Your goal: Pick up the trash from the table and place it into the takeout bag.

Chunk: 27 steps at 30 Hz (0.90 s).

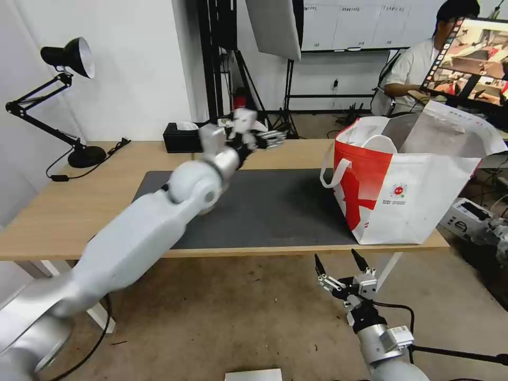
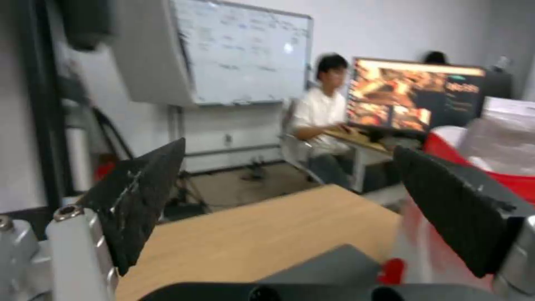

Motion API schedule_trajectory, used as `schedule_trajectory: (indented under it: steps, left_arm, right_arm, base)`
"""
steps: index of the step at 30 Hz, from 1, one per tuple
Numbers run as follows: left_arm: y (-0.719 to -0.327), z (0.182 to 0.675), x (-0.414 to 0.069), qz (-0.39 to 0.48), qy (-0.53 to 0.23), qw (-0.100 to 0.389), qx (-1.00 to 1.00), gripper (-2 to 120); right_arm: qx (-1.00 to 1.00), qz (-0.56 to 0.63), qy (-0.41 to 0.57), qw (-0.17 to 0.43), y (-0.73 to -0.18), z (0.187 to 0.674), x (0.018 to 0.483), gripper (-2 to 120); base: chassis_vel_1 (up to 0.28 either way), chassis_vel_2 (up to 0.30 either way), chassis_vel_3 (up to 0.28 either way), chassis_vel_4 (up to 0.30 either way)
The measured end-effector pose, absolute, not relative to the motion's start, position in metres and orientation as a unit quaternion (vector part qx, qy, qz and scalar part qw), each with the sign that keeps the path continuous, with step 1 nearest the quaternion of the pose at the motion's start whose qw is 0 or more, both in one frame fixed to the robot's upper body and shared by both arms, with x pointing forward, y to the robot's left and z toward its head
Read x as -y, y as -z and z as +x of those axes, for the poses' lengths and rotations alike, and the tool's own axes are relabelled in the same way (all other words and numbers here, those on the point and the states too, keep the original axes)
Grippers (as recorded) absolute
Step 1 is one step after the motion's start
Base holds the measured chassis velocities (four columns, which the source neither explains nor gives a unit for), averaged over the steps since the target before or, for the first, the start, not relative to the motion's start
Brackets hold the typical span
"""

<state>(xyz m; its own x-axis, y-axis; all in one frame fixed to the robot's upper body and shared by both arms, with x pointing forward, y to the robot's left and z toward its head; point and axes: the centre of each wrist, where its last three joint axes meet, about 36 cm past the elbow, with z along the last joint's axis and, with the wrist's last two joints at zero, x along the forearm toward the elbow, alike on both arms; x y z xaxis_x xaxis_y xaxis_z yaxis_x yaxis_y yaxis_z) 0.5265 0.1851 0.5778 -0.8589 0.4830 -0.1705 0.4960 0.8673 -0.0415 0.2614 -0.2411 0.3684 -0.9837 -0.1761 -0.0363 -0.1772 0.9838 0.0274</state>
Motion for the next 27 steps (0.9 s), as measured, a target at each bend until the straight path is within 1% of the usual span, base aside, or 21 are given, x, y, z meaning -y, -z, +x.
schedule_trajectory:
  steps: [4,5,8,9,11,12,15,27]
  left_arm:
    - [-0.557,0.493,-0.22,0.208,0.032,0.096,-0.973,100]
    - [-0.557,0.493,-0.22,0.208,0.032,0.096,-0.973,100]
    - [-0.537,0.465,-0.239,0.177,0.023,0.105,-0.978,100]
    - [-0.537,0.465,-0.239,0.177,0.023,0.105,-0.978,100]
    - [-0.521,0.447,-0.245,0.154,0.023,0.109,-0.982,100]
    - [-0.521,0.447,-0.245,0.154,0.023,0.109,-0.982,100]
    - [-0.501,0.424,-0.251,0.115,0.033,0.12,-0.986,100]
    - [-0.462,0.373,-0.257,0.028,0.037,0.146,-0.988,100]
  right_arm:
    - [-0.996,-0.089,-0.015,0.017,-0.368,0.261,0.241,100]
    - [-0.996,-0.089,-0.015,0.017,-0.368,0.261,0.241,100]
    - [-0.996,-0.089,-0.015,0.017,-0.368,0.261,0.241,100]
    - [-0.996,-0.089,-0.015,0.017,-0.368,0.261,0.241,100]
    - [-0.996,-0.089,-0.015,0.017,-0.368,0.261,0.241,100]
    - [-0.996,-0.089,-0.015,0.017,-0.368,0.261,0.241,100]
    - [-0.996,-0.089,-0.015,0.017,-0.368,0.261,0.241,100]
    - [-0.996,-0.089,-0.015,0.017,-0.368,0.261,0.241,100]
  base:
    - [0.0,0.0,0.0,0.0]
    - [0.0,0.0,0.0,0.0]
    - [0.0,0.0,0.0,0.0]
    - [0.0,0.0,0.0,0.0]
    - [0.0,0.0,0.0,0.0]
    - [0.0,0.0,0.0,0.0]
    - [0.0,0.0,0.0,0.0]
    - [0.0,0.0,0.0,0.0]
